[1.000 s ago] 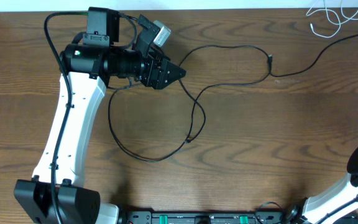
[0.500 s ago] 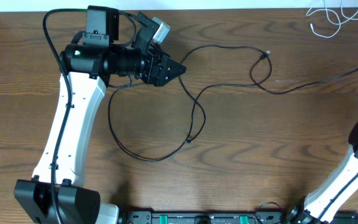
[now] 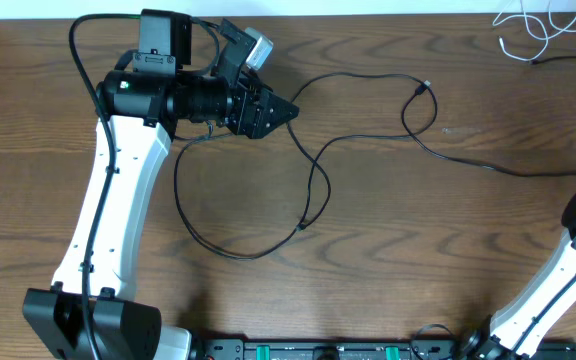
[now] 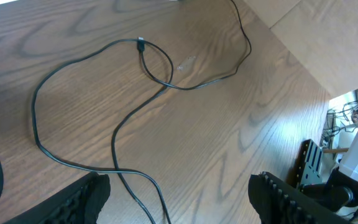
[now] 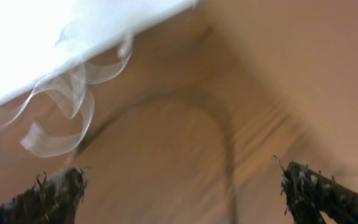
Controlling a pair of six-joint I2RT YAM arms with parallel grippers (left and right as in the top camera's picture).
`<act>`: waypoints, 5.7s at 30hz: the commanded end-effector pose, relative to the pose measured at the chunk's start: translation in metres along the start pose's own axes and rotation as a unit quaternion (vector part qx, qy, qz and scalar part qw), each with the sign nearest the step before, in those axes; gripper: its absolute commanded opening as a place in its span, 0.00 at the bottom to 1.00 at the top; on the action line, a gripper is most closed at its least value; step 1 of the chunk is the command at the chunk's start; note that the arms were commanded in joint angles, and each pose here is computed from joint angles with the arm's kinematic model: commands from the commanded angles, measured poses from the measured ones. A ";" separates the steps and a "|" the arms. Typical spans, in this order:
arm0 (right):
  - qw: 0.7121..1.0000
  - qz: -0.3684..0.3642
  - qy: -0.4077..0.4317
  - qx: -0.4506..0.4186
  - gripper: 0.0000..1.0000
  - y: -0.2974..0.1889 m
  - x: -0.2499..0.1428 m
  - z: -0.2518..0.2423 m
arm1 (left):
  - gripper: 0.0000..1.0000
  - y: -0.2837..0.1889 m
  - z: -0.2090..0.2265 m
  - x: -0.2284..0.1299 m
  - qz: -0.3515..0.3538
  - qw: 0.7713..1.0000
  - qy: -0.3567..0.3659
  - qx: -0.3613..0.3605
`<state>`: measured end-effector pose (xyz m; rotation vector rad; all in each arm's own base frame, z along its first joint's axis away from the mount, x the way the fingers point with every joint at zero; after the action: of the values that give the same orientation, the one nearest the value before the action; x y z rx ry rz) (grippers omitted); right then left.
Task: Untangle cables
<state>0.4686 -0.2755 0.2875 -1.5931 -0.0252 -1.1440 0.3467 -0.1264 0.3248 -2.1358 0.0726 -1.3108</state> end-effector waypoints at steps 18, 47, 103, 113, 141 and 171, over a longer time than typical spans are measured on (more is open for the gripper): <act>0.901 0.323 -0.193 0.216 0.74 -0.041 -0.222 0.229 | 0.76 -0.007 0.023 -0.006 0.039 0.987 -0.096 0.124; 0.909 0.310 -0.199 0.193 0.28 0.025 -0.347 0.256 | 0.76 -0.010 0.029 -0.017 0.070 0.975 -0.125 0.167; 0.991 0.048 0.097 -0.077 0.99 0.075 -0.043 -0.022 | 0.76 -0.007 0.034 -0.013 0.059 0.976 -0.119 0.170; 0.990 0.060 0.038 0.121 0.99 -0.064 -0.029 0.051 | 0.76 -0.012 0.044 -0.017 0.077 0.964 -0.116 0.224; 0.886 0.299 -0.257 0.246 0.99 -0.103 -0.285 0.296 | 0.81 -0.077 0.104 -0.093 0.145 0.890 -0.263 0.342; 0.889 0.310 -0.263 0.211 0.99 -0.099 -0.287 0.284 | 0.75 0.103 0.172 -0.142 0.279 0.920 -0.066 0.268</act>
<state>0.4453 0.1318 0.1947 -1.3178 -0.1162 -0.1622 0.4476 -0.0820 0.1176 -1.6020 0.1375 -0.7175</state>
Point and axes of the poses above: each gripper's point midway between its finger pads, its own y axis out along the fingers, its own z axis along the line the jaws close on, x = y × z, the point moved 7 cm from there along -y, back along the fingers, and after that the axes turned 10 degrees about y, right-handed, at the moved point
